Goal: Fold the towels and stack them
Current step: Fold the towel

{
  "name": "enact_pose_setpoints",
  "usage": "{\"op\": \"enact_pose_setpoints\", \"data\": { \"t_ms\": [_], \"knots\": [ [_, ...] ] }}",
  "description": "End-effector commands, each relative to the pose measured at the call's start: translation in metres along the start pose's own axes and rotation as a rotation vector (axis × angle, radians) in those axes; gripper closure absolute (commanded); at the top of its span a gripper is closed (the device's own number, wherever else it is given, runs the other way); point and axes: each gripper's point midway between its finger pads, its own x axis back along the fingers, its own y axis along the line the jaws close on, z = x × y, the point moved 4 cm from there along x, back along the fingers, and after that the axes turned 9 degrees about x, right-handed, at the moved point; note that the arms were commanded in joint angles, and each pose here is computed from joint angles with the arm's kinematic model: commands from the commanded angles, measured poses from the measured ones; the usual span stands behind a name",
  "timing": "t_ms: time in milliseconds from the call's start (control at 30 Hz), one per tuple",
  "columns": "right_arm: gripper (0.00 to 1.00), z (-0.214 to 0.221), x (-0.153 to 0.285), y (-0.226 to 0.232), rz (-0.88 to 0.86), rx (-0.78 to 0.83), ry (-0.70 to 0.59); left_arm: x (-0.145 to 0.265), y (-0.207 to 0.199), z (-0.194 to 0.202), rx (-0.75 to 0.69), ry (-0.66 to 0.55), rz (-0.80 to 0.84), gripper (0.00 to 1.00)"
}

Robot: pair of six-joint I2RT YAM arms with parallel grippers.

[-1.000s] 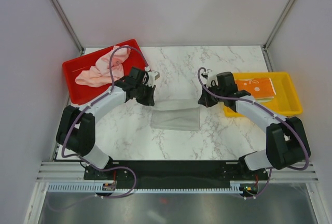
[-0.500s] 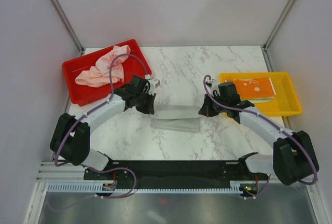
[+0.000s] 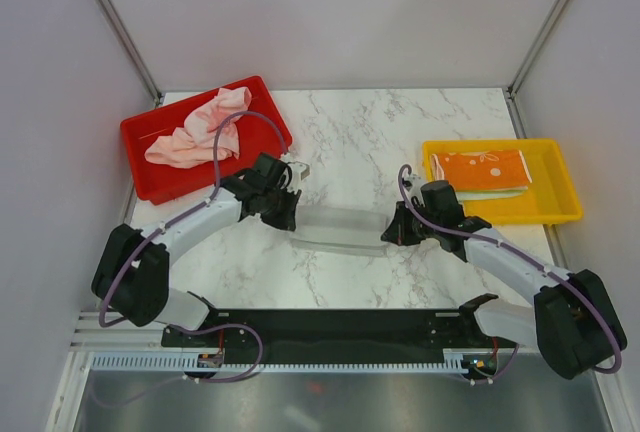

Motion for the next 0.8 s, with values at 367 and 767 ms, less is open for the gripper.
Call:
{"op": "enact_pose_setpoints", "data": {
  "t_ms": [367,767],
  "knots": [
    [0.84,0.014,-0.003,-0.003,0.049,-0.05,-0.005,-0.014,0.008,0.037,0.045,0.182,-0.113,0.72],
    [0.54,-0.028,0.02,0.023,0.024,-0.124,-0.028,0.022,-0.054,-0.026,0.196,-0.076,0.102,0.52]
  ]
}}
